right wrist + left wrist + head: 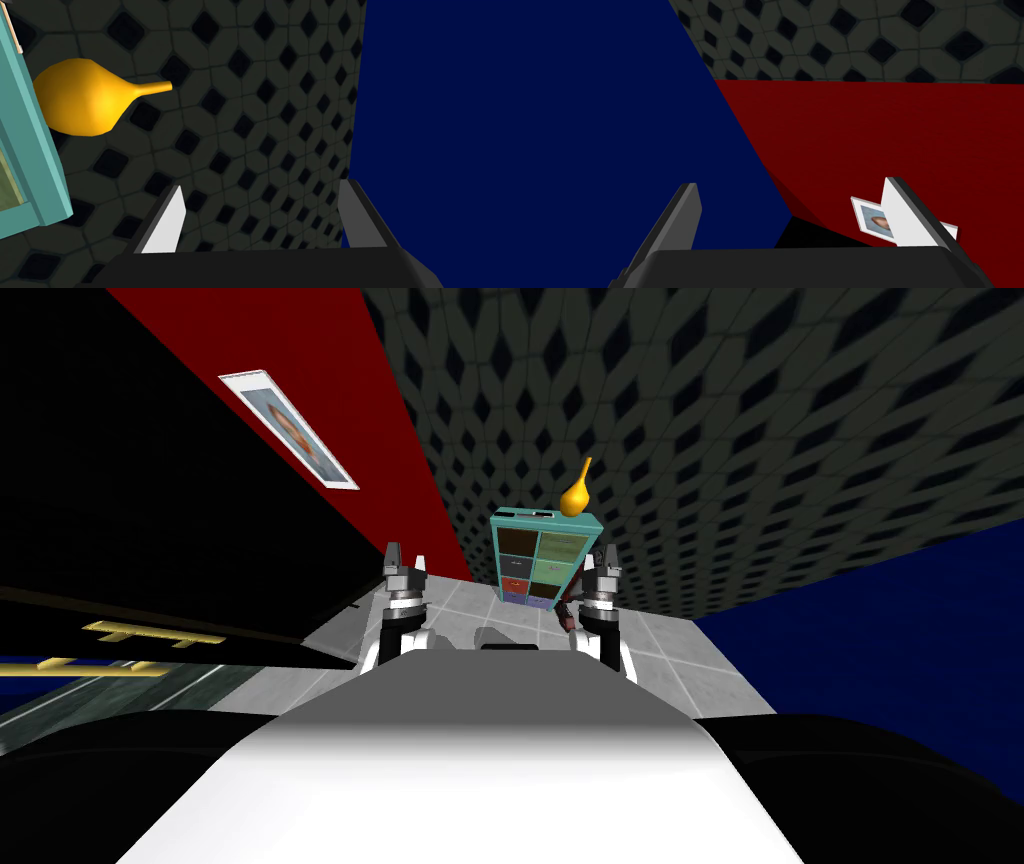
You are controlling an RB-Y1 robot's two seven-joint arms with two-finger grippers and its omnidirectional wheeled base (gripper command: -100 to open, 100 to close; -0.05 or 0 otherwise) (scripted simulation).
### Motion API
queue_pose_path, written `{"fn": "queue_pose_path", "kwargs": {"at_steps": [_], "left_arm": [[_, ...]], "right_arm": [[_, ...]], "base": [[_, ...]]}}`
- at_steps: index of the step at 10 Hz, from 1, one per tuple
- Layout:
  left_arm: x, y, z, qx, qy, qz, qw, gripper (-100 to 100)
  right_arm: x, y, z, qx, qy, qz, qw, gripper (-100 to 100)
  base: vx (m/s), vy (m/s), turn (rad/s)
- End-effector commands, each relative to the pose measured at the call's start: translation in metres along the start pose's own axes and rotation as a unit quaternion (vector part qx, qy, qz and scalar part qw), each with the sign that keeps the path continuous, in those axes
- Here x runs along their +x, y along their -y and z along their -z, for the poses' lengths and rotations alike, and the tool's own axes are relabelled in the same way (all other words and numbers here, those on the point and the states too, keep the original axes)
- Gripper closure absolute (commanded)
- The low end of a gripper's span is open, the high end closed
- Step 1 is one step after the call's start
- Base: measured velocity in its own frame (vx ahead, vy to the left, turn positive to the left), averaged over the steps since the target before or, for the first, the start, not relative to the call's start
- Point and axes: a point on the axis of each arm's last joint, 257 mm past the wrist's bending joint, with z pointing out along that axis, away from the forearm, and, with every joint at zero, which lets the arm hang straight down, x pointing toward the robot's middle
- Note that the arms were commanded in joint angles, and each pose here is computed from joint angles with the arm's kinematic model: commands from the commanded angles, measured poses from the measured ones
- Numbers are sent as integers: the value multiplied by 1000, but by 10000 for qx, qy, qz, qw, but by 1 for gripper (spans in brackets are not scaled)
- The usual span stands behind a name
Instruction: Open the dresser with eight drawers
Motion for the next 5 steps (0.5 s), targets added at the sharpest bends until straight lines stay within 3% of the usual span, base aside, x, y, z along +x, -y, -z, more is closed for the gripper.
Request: {"fn": "queue_pose_path", "kwargs": {"at_steps": [1,5], "left_arm": [[0,0,0,0,0,0,10000,0],[0,0,0,1,0,0,10000,0]], "right_arm": [[0,0,0,0,0,0,10000,0],[0,0,0,-2,0,0,10000,0]], "base": [[0,0,0],[0,0,0]]}}
